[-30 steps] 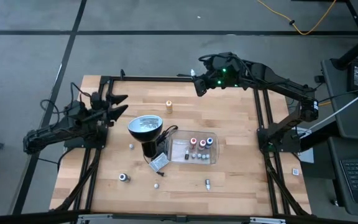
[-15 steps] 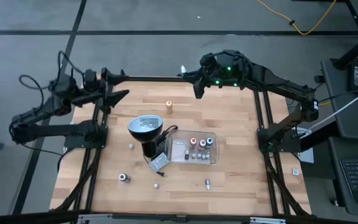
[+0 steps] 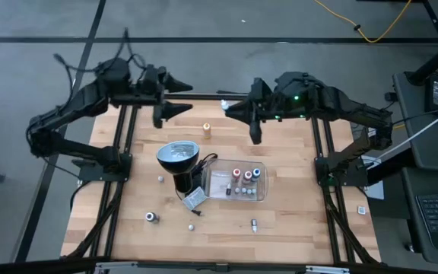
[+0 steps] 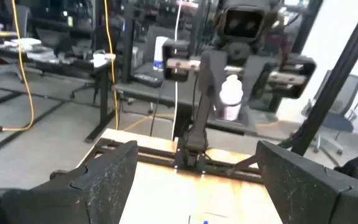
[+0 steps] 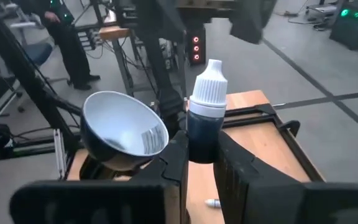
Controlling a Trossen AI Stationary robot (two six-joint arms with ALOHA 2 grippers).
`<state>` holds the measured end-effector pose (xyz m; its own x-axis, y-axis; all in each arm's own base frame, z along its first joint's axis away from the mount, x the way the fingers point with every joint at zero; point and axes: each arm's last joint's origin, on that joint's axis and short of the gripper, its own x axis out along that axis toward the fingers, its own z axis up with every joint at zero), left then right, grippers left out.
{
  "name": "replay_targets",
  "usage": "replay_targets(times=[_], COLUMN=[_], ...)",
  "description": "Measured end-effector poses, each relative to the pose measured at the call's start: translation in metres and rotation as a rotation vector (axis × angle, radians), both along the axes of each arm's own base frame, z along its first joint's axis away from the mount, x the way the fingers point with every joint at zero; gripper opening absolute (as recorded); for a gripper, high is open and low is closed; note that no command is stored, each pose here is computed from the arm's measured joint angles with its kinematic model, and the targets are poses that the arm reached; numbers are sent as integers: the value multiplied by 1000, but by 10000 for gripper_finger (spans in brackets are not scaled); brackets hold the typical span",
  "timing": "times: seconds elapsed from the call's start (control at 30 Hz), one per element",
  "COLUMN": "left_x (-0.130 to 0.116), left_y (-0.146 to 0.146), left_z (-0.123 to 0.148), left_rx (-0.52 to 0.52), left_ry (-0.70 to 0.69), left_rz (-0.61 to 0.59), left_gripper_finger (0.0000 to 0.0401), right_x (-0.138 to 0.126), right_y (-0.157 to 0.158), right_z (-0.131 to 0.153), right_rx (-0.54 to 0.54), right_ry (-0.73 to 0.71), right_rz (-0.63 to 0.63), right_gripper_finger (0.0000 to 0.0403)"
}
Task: Pick & Place food coloring
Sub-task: Put the small black food coloring bottle into the transparent bin
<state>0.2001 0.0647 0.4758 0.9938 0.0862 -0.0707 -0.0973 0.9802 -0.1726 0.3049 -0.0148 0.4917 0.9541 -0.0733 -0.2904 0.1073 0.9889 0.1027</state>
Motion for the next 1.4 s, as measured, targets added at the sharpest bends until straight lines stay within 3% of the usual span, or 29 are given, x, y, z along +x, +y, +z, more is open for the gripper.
replay_targets(times=[0.43,0.83,1.4], left_x=[46,82,91], left_y=[-2,-16,-36], left_z=[28,13,10], left_rx=[25,13,87], left_ry=[124,188,205], left_rz=[-123,-200,-141], left_gripper_finger=[322,322,322], right_x=[-11,-8,14], right_y=[3,4,12], right_z=[9,4,-16], right_rx=[-62,-49,-20], right_ry=[46,85,165], right_rz=[27,52,90], right_gripper_finger=[58,58,58])
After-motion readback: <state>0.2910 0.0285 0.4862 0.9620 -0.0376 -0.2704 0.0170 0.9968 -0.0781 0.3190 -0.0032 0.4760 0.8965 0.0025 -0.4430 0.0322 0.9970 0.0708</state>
